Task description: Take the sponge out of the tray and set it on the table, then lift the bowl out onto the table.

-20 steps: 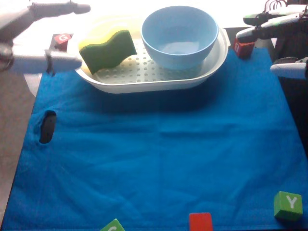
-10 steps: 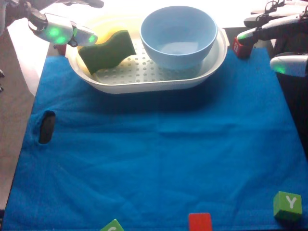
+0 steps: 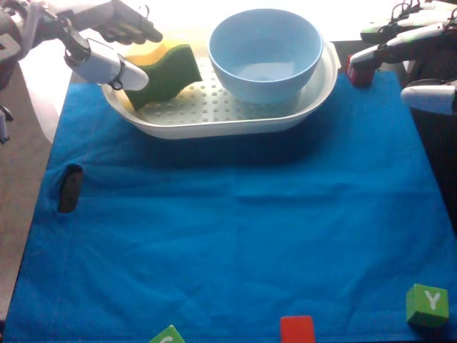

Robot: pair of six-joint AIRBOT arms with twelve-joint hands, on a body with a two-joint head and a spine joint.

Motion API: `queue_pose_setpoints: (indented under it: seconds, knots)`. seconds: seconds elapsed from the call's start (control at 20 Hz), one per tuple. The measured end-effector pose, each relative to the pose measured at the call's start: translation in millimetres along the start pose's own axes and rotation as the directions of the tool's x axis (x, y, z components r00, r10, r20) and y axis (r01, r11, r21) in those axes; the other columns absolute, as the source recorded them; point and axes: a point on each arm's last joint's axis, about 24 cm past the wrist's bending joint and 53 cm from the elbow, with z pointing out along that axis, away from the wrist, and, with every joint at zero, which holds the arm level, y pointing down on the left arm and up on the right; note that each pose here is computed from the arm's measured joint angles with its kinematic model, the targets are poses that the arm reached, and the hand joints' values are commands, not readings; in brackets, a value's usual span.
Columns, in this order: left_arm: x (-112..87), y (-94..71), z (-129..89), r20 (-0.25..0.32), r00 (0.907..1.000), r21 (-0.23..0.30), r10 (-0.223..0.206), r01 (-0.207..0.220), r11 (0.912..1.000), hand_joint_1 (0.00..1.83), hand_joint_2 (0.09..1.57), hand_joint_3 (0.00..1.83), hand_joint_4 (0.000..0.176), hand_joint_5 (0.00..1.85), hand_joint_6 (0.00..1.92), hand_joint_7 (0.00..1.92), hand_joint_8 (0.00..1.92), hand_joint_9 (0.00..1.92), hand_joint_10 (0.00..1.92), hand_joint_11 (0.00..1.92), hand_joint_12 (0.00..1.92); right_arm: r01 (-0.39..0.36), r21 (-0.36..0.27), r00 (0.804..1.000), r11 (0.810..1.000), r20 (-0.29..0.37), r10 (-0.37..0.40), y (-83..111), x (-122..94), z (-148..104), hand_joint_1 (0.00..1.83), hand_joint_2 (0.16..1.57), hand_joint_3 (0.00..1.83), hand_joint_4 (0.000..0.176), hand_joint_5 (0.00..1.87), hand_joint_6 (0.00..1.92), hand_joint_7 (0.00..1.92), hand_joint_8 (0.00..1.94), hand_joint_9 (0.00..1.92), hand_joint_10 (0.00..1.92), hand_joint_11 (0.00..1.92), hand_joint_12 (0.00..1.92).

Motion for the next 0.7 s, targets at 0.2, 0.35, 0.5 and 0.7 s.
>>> queue_pose_setpoints:
  seconds: [0.2,0.35,0.5,0.7]
  knots:
    - [18.8,0.7,6.5,-0.027,0.9985,-0.001,-0.048,0.048,0.9988,1.29,1.16,0.00,0.039,0.66,0.01,0.82,0.98,0.80,0.08,0.20,1.25,-0.002,-0.002,1.000,1.000,-0.001,0.002,0.1,0.9,0.6,0.75,1.37,0.00,0.104,0.59,0.00,0.33,0.00,0.24,0.00,0.04,0.48]
    - [18.5,-0.4,8.6,-0.024,0.9985,0.004,-0.050,0.050,0.9987,1.35,1.20,0.00,0.000,0.75,0.86,0.88,1.27,0.67,1.31,0.05,1.46,-0.002,0.001,1.000,1.000,0.000,0.002,-0.8,0.4,0.5,0.77,1.36,0.00,0.106,0.60,0.00,0.33,0.00,0.25,0.00,0.01,0.58]
    - [17.9,0.1,8.6,-0.022,0.9985,0.004,-0.050,0.050,0.9987,1.35,1.20,0.00,0.000,0.78,1.06,0.90,1.27,0.66,1.56,0.05,1.55,-0.003,0.002,1.000,1.000,0.000,0.003,-1.0,0.3,0.5,0.76,1.36,0.00,0.108,0.60,0.00,0.33,0.00,0.24,0.00,0.00,0.59]
    - [12.2,-4.1,5.8,-0.014,0.9990,0.019,-0.043,0.043,0.9989,1.25,1.19,0.00,0.000,0.82,1.01,0.88,1.36,0.56,1.22,0.00,1.58,-0.005,0.002,1.000,1.000,-0.002,0.005,-1.2,1.0,0.9,0.77,1.36,0.00,0.076,0.61,0.00,0.33,0.00,0.27,0.00,0.01,0.66]
